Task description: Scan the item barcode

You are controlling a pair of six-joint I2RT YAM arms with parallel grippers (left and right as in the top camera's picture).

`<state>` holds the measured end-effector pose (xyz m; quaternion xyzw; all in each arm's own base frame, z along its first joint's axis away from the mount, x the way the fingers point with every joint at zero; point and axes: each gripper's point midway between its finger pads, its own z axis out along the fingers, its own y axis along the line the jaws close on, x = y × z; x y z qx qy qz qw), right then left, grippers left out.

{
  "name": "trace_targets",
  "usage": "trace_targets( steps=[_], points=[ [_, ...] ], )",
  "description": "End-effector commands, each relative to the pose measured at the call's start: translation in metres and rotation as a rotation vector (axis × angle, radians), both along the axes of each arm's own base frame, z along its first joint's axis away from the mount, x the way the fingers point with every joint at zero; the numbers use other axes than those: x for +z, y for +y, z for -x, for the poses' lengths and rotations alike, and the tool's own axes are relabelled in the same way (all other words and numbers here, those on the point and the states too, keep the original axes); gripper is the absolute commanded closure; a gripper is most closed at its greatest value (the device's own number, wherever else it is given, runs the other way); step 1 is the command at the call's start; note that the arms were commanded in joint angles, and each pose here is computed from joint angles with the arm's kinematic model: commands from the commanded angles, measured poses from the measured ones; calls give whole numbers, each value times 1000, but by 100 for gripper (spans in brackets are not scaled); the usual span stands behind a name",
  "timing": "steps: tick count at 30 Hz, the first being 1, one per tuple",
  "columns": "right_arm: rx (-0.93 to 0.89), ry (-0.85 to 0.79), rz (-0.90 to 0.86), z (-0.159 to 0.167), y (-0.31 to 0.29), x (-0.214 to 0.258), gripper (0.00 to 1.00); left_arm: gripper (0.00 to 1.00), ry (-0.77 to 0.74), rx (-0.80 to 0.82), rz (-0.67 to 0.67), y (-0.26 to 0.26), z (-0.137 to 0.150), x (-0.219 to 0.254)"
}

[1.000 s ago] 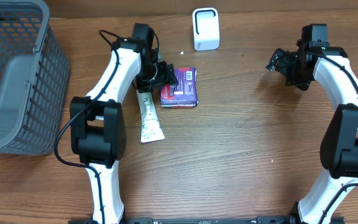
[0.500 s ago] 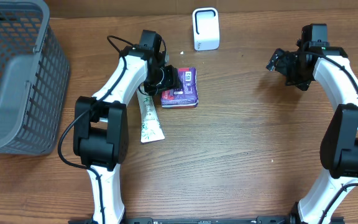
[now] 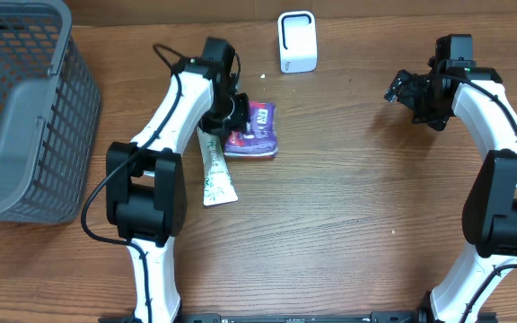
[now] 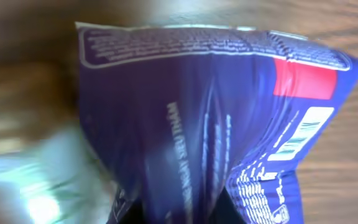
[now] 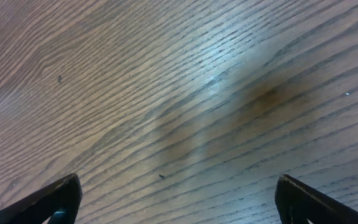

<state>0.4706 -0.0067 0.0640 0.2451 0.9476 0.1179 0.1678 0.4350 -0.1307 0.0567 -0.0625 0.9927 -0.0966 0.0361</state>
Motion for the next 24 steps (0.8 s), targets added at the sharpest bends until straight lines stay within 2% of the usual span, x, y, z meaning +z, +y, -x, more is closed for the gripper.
trace_targets(
  steps=[1, 5, 9, 11, 21, 24],
  points=[
    [-1, -72, 4, -10, 0, 29, 0, 96, -131, 35, -289, 48, -32, 41],
    [-1, -72, 4, -10, 0, 29, 0, 96, -211, 80, -458, 77, -42, 91],
    [-1, -72, 4, -10, 0, 29, 0, 96, -266, 85, -509, 77, -47, 115],
    [-1, -72, 4, -10, 0, 29, 0, 96, -273, 71, -531, 73, -46, 116],
    [-1, -72, 4, -10, 0, 29, 0, 96, -320, -33, -819, 38, -25, 106],
    [-1, -72, 4, -10, 0, 29, 0, 96, -332, -39, -851, 23, -15, 98]
  ],
)
